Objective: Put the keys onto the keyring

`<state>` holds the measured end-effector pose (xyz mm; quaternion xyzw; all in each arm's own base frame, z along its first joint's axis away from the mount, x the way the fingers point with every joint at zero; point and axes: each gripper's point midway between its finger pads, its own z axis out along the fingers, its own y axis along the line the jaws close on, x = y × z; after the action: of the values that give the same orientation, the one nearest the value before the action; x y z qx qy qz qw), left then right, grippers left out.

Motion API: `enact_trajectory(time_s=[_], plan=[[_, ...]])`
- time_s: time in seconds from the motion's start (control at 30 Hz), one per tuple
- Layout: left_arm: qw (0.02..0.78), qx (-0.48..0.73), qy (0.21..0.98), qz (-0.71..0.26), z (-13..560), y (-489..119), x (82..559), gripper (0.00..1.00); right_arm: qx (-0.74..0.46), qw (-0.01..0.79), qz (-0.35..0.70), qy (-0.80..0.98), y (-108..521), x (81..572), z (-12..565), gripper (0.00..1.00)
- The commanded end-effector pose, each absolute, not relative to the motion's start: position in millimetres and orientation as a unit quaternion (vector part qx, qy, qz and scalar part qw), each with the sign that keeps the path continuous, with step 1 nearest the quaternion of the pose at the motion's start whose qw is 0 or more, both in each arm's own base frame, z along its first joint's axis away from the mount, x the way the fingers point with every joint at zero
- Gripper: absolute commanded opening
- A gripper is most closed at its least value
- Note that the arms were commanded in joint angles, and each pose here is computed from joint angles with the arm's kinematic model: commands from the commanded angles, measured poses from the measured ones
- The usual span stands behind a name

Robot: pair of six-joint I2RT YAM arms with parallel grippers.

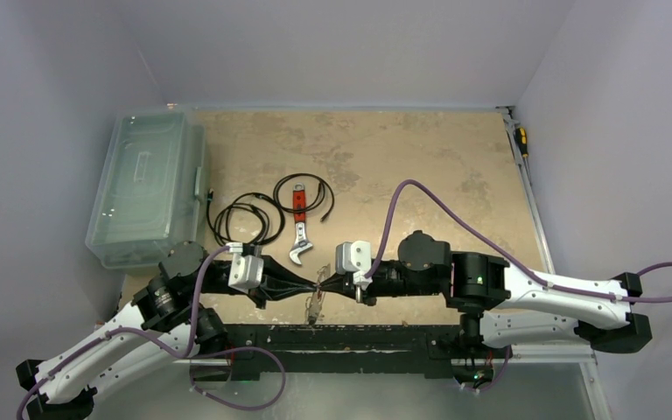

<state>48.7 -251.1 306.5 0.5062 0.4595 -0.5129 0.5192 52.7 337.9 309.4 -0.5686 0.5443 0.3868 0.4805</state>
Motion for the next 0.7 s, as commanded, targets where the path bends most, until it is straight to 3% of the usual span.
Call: enact_trajectory(time_s=[0.0,0.57,0.67], plan=[[0.536,0.498,0.447,-0.514,318,-249,49,0.0,-0.568,0.478,0.391,0.544,335,51,311,0.06],[0.554,0.487,0.448,-0.505,323,-244,53,0.0,-0.564,0.466,0.391,0.558,334,50,298,0.03],[0.555,0.487,0.449,-0.505,323,-244,53,0.0,-0.564,0.467,0.391,0.558,334,50,299,0.09]])
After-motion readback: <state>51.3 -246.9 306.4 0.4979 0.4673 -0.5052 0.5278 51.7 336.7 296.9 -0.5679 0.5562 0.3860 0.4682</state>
